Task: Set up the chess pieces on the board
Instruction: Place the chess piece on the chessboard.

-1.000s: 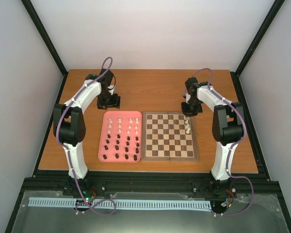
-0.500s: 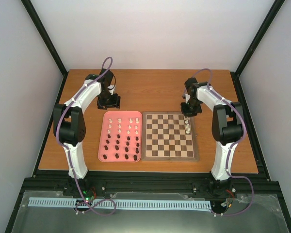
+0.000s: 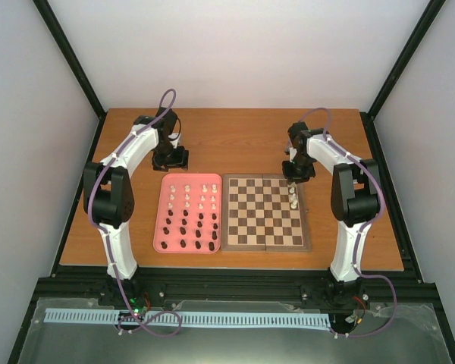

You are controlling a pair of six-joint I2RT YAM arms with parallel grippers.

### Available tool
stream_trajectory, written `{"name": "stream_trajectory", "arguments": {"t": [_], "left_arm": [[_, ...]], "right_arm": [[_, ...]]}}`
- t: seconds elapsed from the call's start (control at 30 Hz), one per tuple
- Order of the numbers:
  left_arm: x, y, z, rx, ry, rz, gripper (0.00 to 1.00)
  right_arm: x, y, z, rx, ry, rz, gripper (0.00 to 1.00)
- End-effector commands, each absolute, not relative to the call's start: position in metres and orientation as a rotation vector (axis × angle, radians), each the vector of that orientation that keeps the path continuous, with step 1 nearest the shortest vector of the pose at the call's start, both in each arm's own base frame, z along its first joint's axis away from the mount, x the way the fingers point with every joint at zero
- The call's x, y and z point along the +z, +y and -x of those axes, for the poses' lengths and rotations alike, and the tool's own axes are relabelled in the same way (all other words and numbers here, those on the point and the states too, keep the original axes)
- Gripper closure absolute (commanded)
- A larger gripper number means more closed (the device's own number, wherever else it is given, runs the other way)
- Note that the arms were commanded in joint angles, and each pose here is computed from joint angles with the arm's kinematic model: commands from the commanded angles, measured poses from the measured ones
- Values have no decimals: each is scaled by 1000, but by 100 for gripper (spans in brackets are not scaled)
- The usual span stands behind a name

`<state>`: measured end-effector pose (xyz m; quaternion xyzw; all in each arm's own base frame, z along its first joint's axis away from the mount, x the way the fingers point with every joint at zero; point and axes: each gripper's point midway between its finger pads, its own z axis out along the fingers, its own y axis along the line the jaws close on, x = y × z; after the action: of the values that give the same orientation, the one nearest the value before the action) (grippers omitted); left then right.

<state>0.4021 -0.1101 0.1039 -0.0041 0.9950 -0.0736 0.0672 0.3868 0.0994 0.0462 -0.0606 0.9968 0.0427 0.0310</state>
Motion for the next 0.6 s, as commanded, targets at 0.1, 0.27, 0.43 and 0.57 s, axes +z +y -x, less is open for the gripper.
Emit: {"name": "stream_trajectory", "arguments": {"t": [0.1,0.27,0.43,0.57], "left_arm": [[112,-113,-407,-247,2979,7,19],[116,-113,-408,-250,2970,7,19],[118,-112,-405,-247,2967,7,19],[119,-111,-400,-252,2967,12,19]], "right_arm": [[59,101,-392,127,3027,196,65],[88,113,-406,214,2946,211,54],[114,121,-417,264,2884,226,52],[134,123,-424,274,2834,222,51]]}}
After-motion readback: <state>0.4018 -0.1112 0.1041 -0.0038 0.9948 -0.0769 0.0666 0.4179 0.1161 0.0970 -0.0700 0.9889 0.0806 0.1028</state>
